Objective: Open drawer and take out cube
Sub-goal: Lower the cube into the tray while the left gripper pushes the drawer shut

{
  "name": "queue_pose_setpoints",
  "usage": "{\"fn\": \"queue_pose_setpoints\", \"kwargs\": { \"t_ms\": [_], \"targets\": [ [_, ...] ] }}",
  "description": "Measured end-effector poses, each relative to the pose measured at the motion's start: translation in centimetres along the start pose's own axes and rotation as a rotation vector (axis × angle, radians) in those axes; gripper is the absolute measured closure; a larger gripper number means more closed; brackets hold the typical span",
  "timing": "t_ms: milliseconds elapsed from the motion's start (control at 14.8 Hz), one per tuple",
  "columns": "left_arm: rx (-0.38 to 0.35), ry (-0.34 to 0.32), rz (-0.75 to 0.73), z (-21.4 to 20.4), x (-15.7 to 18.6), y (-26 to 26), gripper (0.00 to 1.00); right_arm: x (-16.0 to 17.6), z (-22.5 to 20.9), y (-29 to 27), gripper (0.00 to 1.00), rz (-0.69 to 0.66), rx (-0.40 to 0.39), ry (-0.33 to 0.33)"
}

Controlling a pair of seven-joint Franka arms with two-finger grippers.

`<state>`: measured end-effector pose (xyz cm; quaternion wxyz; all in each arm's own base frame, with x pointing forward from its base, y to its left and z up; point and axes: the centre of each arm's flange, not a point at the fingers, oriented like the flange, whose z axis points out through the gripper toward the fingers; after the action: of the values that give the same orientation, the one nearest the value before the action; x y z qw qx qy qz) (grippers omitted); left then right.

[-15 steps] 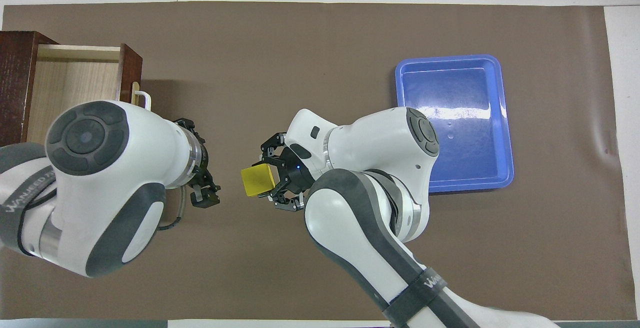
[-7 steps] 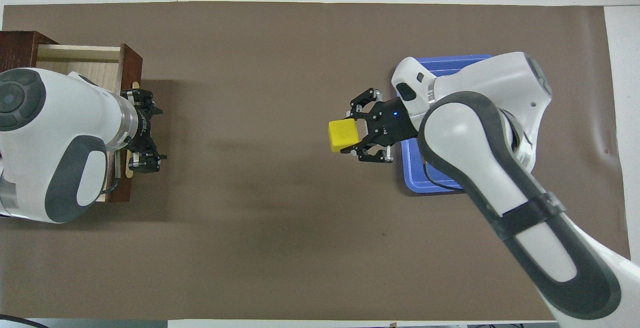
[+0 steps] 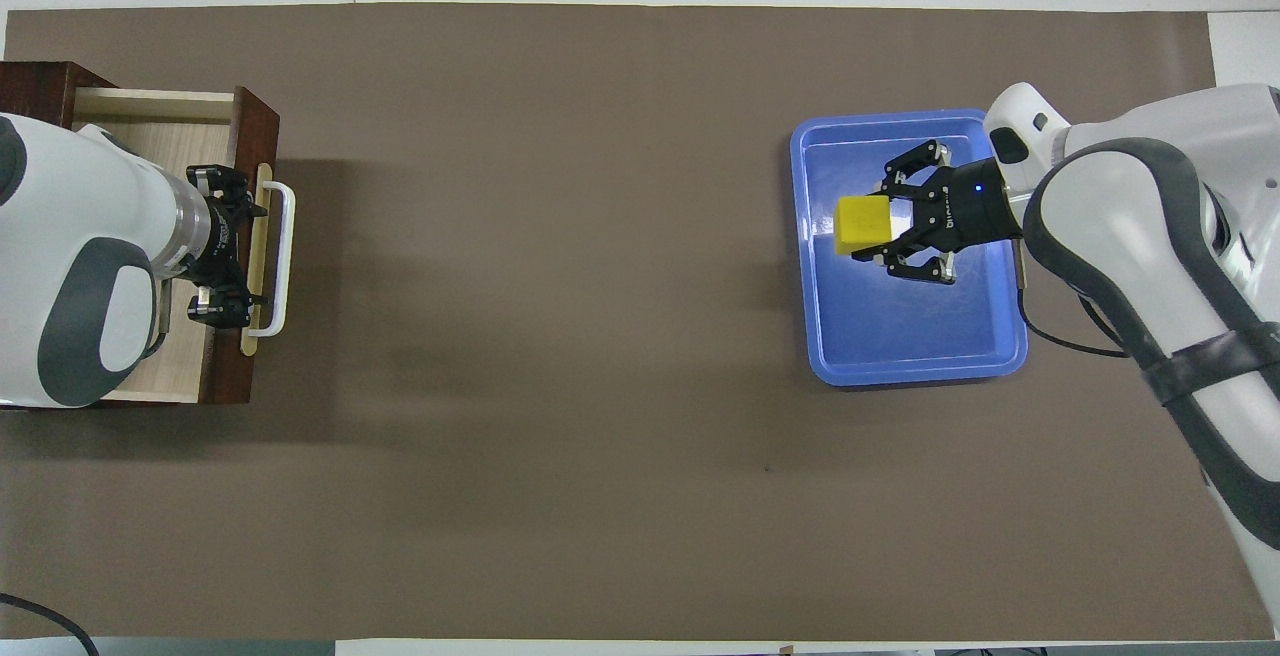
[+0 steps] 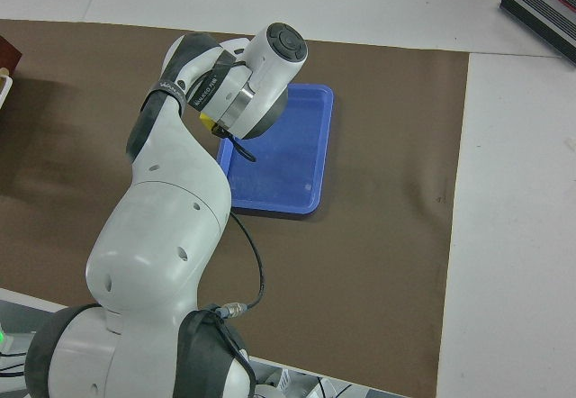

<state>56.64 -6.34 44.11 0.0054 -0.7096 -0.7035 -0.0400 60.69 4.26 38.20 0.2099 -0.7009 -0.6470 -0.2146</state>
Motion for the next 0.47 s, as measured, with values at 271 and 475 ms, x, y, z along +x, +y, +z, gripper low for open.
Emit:
{"fn": "queue_pose_setpoints", "kwargs": {
  "t_ms": [271,475],
  "targets": [
    [-0.009,0.018,-0.035,-0.5,4.5,1.2,0.00,-7.1,1.5,1.3,0.44,-0.053,-0.010,-0.019],
    [-0.010,0.024,-0.055,-0.3,9.6,1.3,0.00,-9.1,2.7,2.6,0.44,-0.039,0.001,-0.001]
  ]
}}
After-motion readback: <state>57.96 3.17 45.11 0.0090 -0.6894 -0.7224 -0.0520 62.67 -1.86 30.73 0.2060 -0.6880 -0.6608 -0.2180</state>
